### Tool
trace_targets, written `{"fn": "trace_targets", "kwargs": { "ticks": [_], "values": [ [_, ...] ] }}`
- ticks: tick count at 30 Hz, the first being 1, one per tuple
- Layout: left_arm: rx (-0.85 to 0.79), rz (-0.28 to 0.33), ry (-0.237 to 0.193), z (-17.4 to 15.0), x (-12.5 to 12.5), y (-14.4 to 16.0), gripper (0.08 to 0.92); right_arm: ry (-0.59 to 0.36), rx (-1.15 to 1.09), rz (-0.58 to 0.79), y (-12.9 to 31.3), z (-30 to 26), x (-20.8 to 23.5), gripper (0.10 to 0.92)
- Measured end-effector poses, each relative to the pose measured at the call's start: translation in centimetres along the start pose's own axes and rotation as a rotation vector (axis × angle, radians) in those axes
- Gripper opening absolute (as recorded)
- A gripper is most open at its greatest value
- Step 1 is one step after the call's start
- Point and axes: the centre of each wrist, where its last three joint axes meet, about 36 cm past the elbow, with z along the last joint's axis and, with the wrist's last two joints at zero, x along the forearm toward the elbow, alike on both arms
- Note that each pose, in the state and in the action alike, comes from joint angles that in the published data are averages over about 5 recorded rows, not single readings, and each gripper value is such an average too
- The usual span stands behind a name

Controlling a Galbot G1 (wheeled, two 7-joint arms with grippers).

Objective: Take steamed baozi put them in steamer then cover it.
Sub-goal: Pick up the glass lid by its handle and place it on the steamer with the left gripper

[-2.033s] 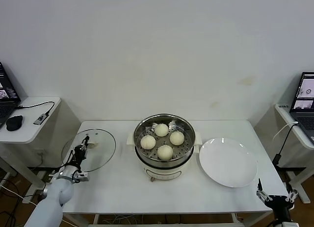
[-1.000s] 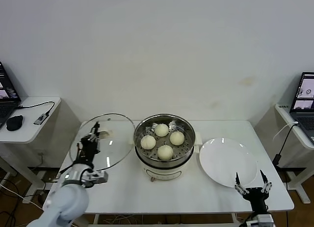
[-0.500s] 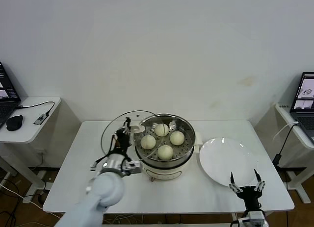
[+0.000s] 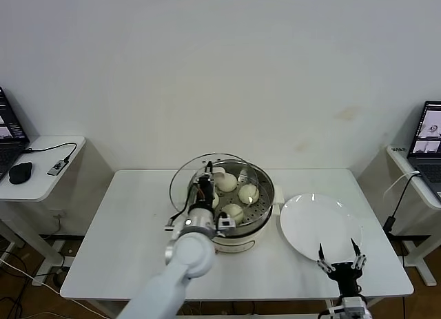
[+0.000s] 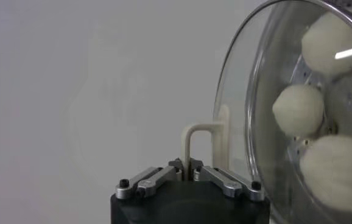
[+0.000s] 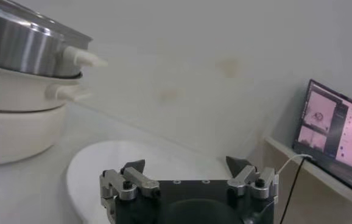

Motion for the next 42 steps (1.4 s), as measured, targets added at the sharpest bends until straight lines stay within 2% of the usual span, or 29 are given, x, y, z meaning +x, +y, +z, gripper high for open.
{"fn": "trace_targets", "kwargs": {
  "ticks": [18,42],
  "values": [
    [-0.067,0.031,0.008,-4.6,-1.6,-2.4,0.132,0.005,0.006,-0.010,0.1,0.4,-0.1,0.823],
    [-0.078,0.048,0.021,-5.6,-2.6,-3.4,0.132,0.002,0.006,-0.027,0.5,0.6,-0.1,0.823]
  ]
}}
